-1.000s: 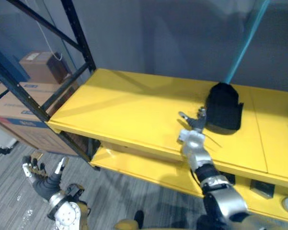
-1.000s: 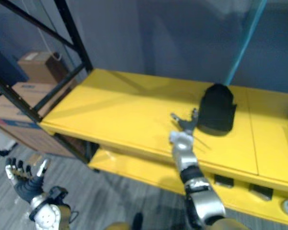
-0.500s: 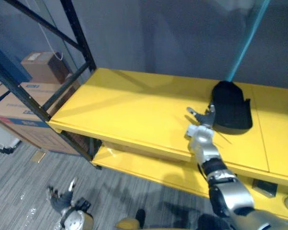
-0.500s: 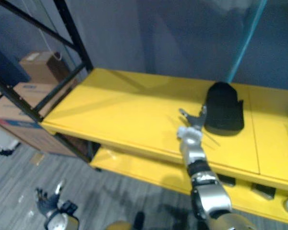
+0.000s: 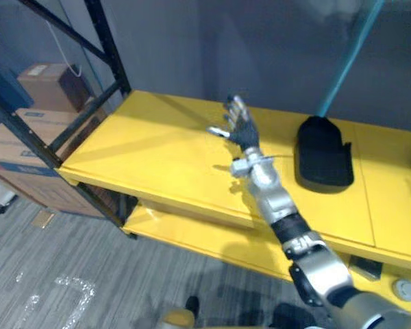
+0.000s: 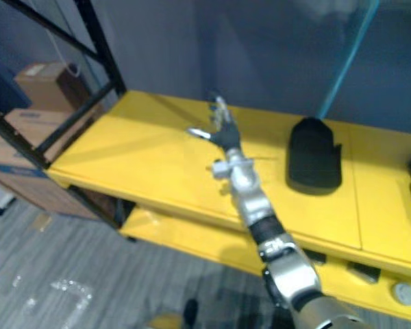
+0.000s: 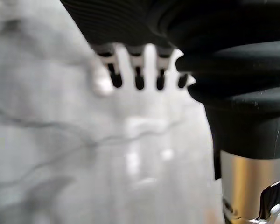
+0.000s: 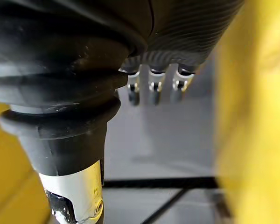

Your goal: Walk over and take plastic housings, then place them on the shelf

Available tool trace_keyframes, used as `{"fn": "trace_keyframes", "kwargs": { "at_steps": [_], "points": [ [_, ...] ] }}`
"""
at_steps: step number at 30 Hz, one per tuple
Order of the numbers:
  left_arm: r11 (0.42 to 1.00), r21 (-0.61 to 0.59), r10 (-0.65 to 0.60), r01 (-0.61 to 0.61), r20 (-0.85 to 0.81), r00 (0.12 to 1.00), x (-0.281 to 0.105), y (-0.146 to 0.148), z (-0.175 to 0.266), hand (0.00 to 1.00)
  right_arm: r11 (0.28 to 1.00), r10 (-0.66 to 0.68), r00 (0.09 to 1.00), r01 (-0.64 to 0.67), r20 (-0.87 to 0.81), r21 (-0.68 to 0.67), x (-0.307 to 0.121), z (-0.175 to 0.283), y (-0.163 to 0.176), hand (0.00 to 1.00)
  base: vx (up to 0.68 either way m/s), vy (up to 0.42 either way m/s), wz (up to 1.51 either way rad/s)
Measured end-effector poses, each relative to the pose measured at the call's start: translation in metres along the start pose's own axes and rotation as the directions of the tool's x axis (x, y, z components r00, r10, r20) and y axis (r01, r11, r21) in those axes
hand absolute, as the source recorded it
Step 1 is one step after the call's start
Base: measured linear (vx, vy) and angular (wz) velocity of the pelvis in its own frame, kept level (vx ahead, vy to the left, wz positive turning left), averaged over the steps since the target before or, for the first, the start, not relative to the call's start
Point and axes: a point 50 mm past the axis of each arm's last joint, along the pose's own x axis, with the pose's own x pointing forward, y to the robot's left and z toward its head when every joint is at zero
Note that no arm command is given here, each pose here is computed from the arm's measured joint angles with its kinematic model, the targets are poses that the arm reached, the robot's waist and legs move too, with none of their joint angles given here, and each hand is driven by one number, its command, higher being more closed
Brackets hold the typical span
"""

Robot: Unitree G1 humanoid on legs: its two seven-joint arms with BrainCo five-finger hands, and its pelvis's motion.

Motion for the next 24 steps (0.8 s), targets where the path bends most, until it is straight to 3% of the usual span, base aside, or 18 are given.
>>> {"fn": "trace_keyframes", "kwargs": {
  "at_steps": [3, 4, 8, 10, 13, 18, 24],
  "points": [
    [0.996, -0.006, -0.093, 0.093, -0.031, 0.995, 0.000, -0.005, -0.004, 0.00, 0.999, 0.024, 0.979, -0.016, 0.201, -0.041, 0.003, 0.045, -0.004, 0.00, 0.02, -0.010, -0.24],
    [0.989, -0.003, -0.147, 0.147, -0.029, 0.989, 0.000, -0.009, -0.004, 0.00, 0.996, 0.001, 0.954, 0.024, 0.298, -0.081, -0.002, 0.068, -0.019, 0.00, 0.03, -0.005, -0.27],
    [0.970, 0.053, -0.236, 0.238, -0.036, 0.971, 0.003, -0.009, -0.003, 0.00, 0.953, -0.143, 0.895, 0.239, 0.422, -0.184, -0.048, 0.104, -0.087, 0.00, 0.03, -0.001, -0.34],
    [0.964, 0.082, -0.249, 0.252, -0.053, 0.967, 0.005, -0.004, -0.005, 0.00, 0.884, -0.266, 0.874, 0.390, 0.407, -0.257, -0.087, 0.108, -0.129, 0.00, 0.07, 0.006, -0.51],
    [0.949, 0.187, -0.254, 0.255, -0.029, 0.967, 0.007, -0.004, -0.001, 0.00, 0.793, -0.455, 0.811, 0.557, 0.368, -0.247, -0.138, 0.105, -0.168, 0.00, 0.03, -0.008, -0.45],
    [0.932, 0.278, -0.228, 0.233, -0.049, 0.972, 0.008, -0.002, -0.003, 0.00, 0.665, -0.652, 0.728, 0.683, 0.211, -0.301, -0.208, 0.078, -0.190, 0.00, 0.00, -0.019, -0.46],
    [0.919, 0.315, -0.215, 0.239, -0.111, 0.970, 0.008, 0.002, -0.012, 0.00, 0.420, -0.880, 0.471, 0.828, 0.056, -0.370, -0.297, 0.045, -0.200, 0.00, -0.03, 0.002, -0.34]
  ]
}}
